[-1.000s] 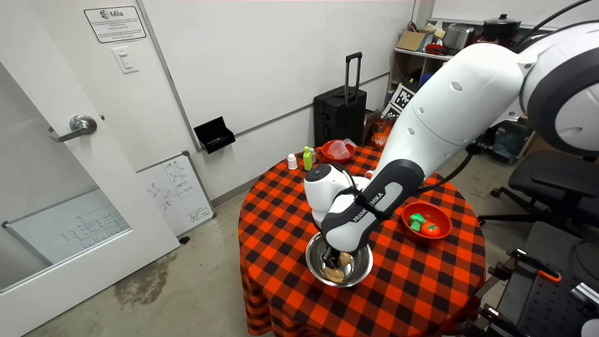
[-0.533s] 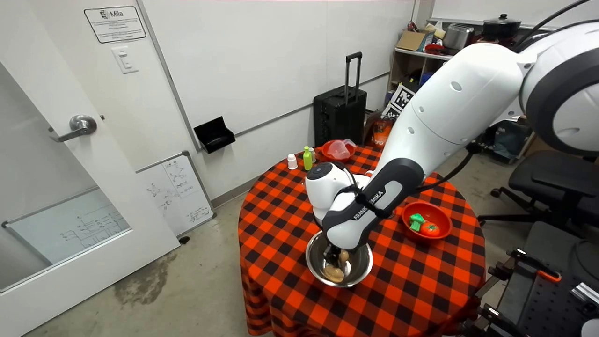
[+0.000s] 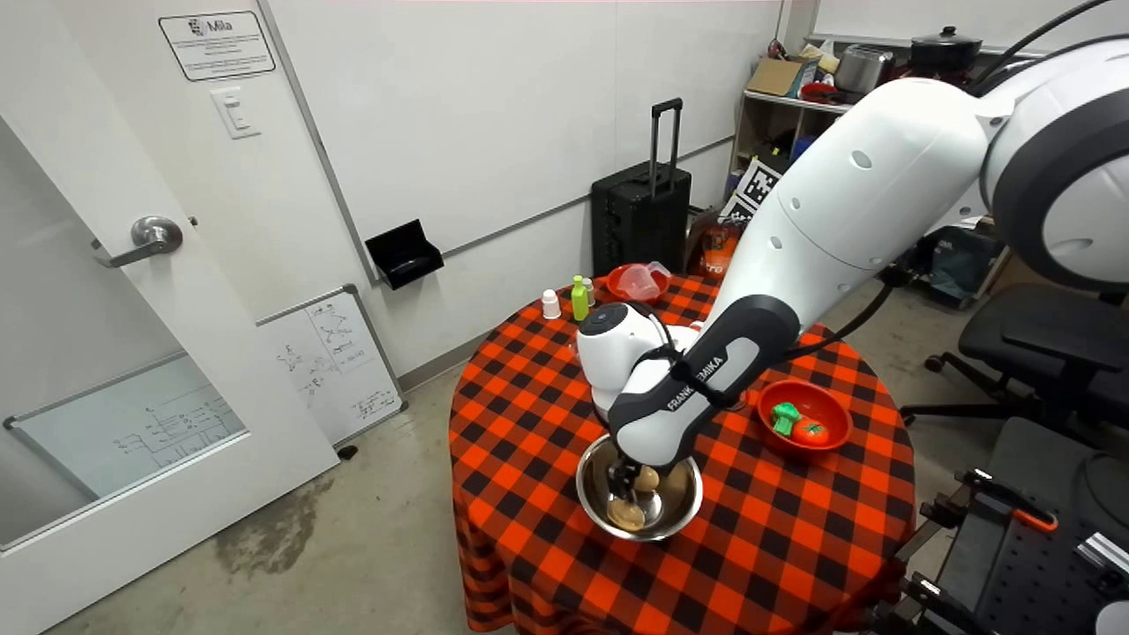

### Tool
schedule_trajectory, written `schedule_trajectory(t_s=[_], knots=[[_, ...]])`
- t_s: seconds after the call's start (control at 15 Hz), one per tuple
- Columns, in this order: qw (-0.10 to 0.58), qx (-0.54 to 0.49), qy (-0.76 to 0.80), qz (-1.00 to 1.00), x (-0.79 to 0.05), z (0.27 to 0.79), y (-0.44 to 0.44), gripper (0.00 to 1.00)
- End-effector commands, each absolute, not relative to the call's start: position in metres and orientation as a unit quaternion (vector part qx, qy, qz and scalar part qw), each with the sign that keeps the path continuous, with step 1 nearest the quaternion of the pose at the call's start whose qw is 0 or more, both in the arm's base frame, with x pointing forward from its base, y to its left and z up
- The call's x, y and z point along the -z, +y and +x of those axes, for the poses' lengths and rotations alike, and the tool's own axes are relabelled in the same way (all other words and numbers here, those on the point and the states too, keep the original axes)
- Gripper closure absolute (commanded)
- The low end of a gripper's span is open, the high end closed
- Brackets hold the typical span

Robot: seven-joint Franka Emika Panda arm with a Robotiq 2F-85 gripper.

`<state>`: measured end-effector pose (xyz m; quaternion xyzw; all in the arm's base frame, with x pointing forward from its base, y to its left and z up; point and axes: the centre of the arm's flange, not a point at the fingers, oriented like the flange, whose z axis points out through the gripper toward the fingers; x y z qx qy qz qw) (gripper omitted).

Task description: Pick up the egg on the table and put it in the silver bowl.

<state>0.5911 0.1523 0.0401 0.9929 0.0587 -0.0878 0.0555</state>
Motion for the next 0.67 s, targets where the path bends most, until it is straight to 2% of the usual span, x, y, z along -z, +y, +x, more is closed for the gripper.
schedule_trajectory(t_s=[0.0,0.6], knots=[[0.053,0.078,0.034,0.995,-0.078,0.584,0.148,0.00],[0.024,0.009,0.020,0.999,-0.202,0.555,0.143,0.00]])
